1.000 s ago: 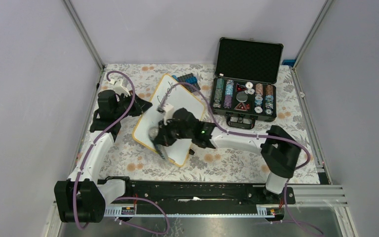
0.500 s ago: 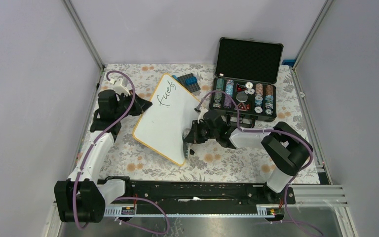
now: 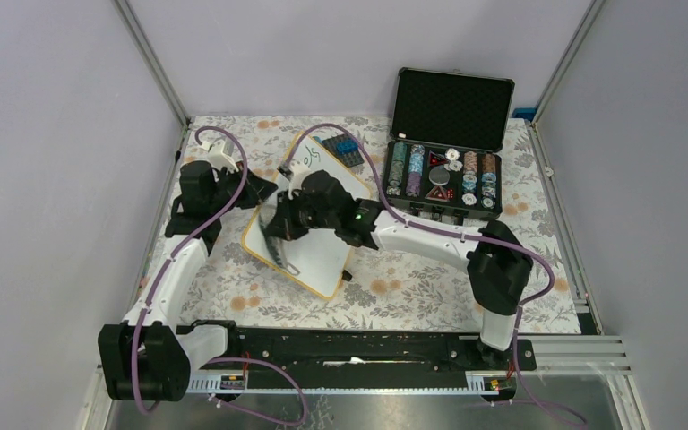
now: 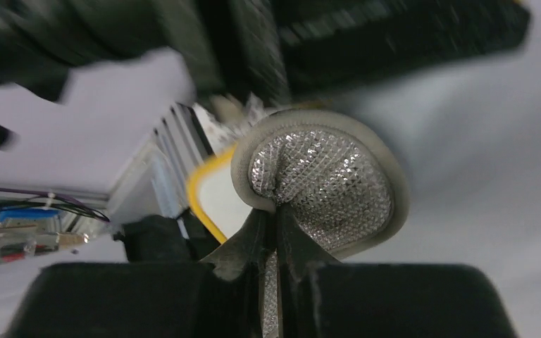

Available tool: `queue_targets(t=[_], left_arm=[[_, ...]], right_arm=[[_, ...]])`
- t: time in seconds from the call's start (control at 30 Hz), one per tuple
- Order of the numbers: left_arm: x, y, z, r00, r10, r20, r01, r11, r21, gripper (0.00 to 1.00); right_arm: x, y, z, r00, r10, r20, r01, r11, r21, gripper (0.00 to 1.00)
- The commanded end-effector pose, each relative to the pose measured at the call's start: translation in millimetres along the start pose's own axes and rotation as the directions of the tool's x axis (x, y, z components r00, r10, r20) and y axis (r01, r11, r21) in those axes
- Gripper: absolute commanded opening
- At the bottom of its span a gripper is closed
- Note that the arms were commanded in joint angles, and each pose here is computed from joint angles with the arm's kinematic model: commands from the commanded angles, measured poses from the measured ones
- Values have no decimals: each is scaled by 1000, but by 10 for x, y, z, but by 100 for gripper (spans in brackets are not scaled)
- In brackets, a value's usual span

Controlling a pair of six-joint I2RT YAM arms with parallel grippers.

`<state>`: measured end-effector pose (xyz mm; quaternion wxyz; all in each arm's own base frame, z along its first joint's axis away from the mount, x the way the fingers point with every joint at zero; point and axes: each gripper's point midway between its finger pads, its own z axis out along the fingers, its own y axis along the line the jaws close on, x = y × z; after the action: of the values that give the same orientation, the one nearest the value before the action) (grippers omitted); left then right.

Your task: Erase the whiteboard

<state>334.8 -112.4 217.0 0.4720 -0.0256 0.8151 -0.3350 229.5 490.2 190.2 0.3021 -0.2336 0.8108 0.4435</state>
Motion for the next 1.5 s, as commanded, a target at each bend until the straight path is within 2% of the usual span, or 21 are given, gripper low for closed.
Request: queue_targets(t=[0.0,0.13,0.3,0.5,0.57,0.7,1.0,1.07,1.2,1.33,1.47], left_arm=[[209,-207,22,995,7,-96,1,997,75,0],[219,-229,23,995,10,-100,-2,997,83,0],[215,-250,3,996,17,-92,-9,996,85,0],[211,-279,-2,995,18,-95,-8,995,97,0],[207,-287,0,995,18,-96,-8,995,101,0],[217,-262,11,995,16,-97,-7,996,92,0],[219,-284,27,994,12,-107,-1,995,104,0],[228,-281,31,994,10,-111,2,994,105,0],[226,-286,18,994,15,-105,-4,995,104,0],[223,-287,16,995,16,-103,-5,995,103,0],[224,-297,12,994,16,-105,-5,994,108,0]], right_arm=[[-536,246,108,990,-33,138,44,996,-79,0],[-619,-234,211,990,76,123,-73,997,-26,0],[-335,-1268,38,968,222,114,-237,960,149,0],[-163,-1922,-229,957,258,132,-285,921,267,0],[-183,-1945,-192,962,247,116,-271,922,278,0],[-435,-1711,-117,964,234,125,-256,945,205,0],[-1051,-774,184,985,96,140,-105,993,57,0],[-1212,-691,189,981,89,171,-97,994,40,0],[-1223,-908,219,976,107,189,-125,988,89,0],[-852,-1379,232,976,177,130,-197,966,167,0],[-448,-1940,29,962,246,115,-268,927,262,0]])
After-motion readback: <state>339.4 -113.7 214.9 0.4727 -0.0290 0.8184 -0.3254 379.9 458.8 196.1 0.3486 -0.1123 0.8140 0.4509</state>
